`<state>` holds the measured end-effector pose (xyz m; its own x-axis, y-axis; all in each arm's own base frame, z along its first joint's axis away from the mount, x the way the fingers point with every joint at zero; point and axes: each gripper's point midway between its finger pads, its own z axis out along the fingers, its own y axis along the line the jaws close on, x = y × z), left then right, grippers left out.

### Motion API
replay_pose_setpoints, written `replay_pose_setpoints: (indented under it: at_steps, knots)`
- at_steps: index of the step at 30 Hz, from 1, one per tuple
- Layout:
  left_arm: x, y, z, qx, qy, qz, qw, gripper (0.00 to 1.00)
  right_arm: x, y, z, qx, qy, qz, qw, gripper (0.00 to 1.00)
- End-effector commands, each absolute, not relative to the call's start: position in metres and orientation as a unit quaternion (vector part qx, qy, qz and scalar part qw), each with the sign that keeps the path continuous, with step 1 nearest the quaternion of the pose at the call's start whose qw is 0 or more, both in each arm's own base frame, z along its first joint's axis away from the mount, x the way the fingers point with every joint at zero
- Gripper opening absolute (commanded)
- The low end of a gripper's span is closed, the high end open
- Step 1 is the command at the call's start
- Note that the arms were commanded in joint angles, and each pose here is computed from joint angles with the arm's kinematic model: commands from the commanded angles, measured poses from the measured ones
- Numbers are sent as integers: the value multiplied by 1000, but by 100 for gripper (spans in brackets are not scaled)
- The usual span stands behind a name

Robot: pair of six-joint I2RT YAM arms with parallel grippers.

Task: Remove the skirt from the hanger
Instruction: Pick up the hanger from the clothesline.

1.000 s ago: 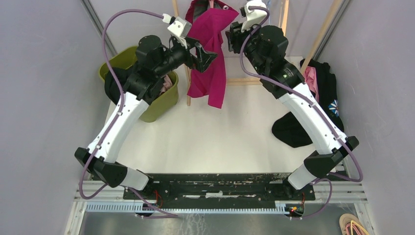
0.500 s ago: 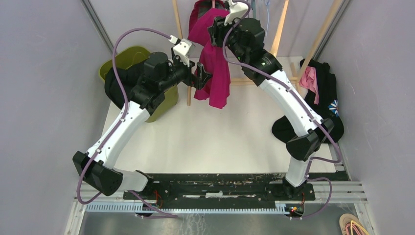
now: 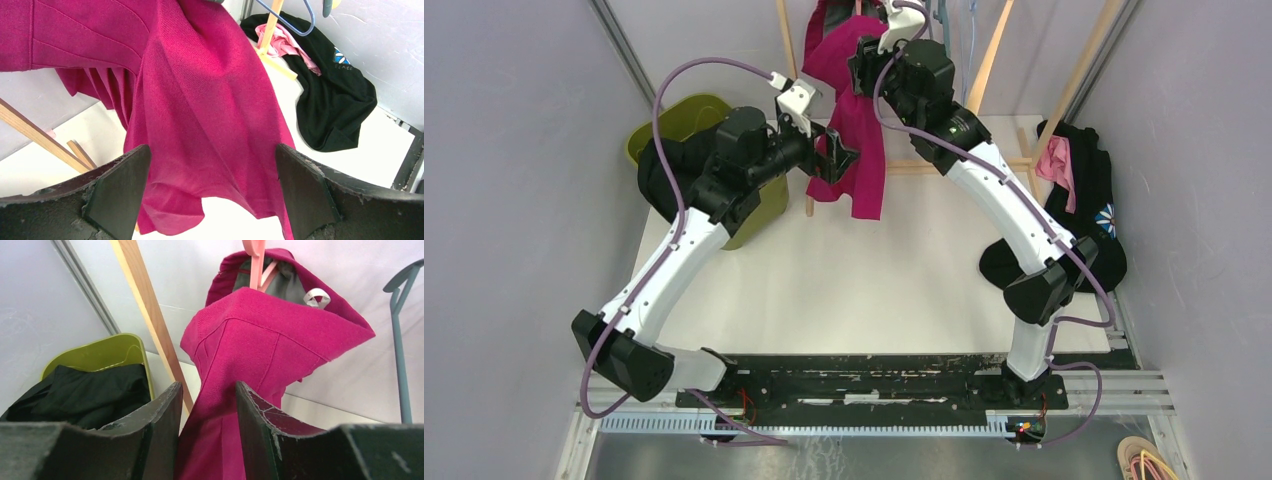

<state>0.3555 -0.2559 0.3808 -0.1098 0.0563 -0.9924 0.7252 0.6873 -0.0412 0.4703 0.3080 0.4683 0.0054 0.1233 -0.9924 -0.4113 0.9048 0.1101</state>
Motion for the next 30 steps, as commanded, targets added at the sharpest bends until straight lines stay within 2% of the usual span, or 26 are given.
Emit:
replay_pose_setpoints:
  at_steps: [1, 8, 16, 19, 22, 24, 30]
  knots:
    - [339, -244, 409, 278, 668, -275, 633, 100, 489, 292, 449, -82, 691, 143, 704, 49]
    - [329, -228, 415, 272, 673, -248, 641, 100, 518, 267, 402, -48, 729, 109, 674, 48]
    - [329, -215, 410, 269, 685, -217, 642, 100, 542, 262, 415, -38, 712, 101, 694, 45]
    - [329, -214, 407, 267, 686, -215, 642, 100, 547, 261, 416, -35, 709, 103, 697, 35]
    - [330, -214, 403, 265, 689, -213, 640, 100, 546, 261, 417, -44, 707, 103, 698, 11]
    - [332, -214, 399, 265, 693, -211, 636, 100, 542, 261, 419, -58, 707, 101, 698, 1]
    - [331, -218, 392, 271, 692, -220, 632, 100, 517, 238, 439, -67, 697, 70, 711, 1]
